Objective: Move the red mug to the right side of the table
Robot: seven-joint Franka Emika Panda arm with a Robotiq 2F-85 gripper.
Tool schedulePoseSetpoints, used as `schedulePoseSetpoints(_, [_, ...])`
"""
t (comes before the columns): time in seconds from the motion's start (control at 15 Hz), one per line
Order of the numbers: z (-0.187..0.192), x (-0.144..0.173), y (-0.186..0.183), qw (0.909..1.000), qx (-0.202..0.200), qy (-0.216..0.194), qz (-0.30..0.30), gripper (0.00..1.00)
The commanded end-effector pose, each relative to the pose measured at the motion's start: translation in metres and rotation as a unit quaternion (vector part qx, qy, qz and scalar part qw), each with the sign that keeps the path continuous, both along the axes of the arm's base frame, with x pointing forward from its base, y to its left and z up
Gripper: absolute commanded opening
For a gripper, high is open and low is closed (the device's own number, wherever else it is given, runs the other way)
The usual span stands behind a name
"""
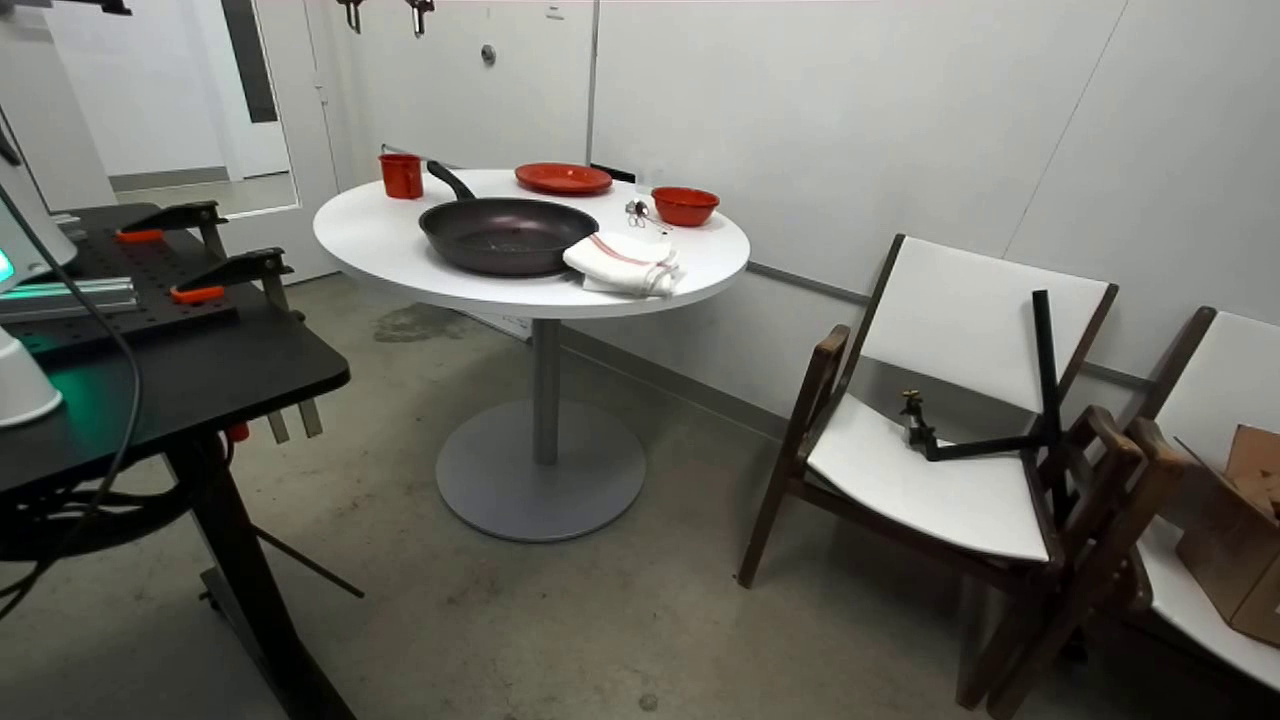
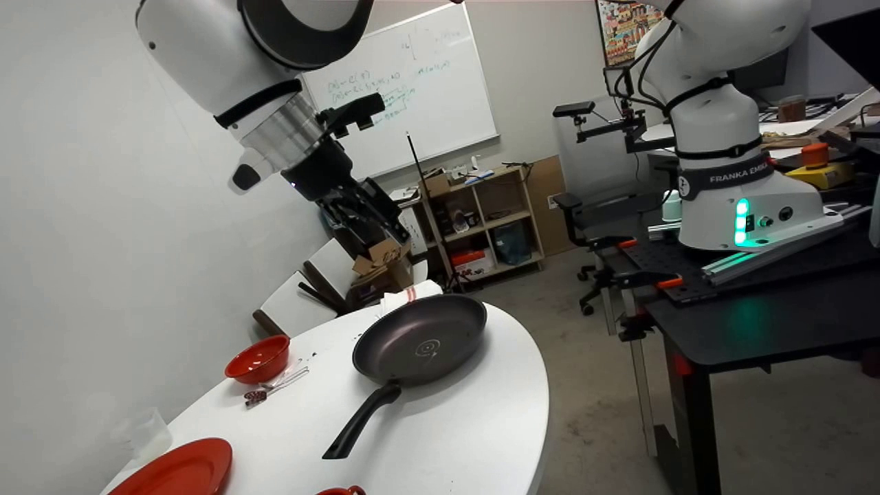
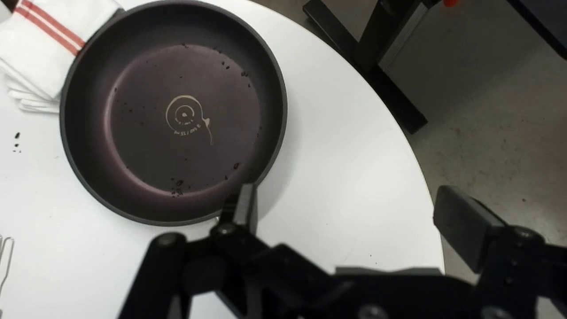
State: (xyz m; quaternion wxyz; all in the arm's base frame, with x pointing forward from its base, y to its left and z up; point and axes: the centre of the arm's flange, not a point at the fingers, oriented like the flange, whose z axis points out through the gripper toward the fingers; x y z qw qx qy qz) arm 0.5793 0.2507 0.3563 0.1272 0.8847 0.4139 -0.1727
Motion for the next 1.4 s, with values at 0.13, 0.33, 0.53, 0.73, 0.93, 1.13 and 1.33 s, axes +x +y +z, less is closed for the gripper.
schedulePoseSetpoints(0.13, [-0.003, 0.002, 0.003, 1.0, -0.002, 0.002, 0.007, 1.0])
schedulePoseSetpoints(0.33, [0.0, 0.004, 0.002, 1.0, -0.001, 0.001, 0.007, 1.0])
schedulePoseSetpoints(0.53, [-0.009, 0.026, 0.009, 0.9989, 0.011, -0.023, 0.039, 1.0])
schedulePoseSetpoints(0.73, [-0.016, 0.052, 0.031, 0.9926, 0.042, -0.06, 0.096, 1.0])
schedulePoseSetpoints(0.93, [-0.026, 0.071, 0.056, 0.9825, 0.076, -0.079, 0.15, 1.0])
schedulePoseSetpoints(1.13, [-0.035, 0.079, 0.089, 0.9715, 0.11, -0.083, 0.193, 1.0])
schedulePoseSetpoints(1.33, [-0.043, 0.088, 0.122, 0.9586, 0.154, -0.098, 0.218, 1.0])
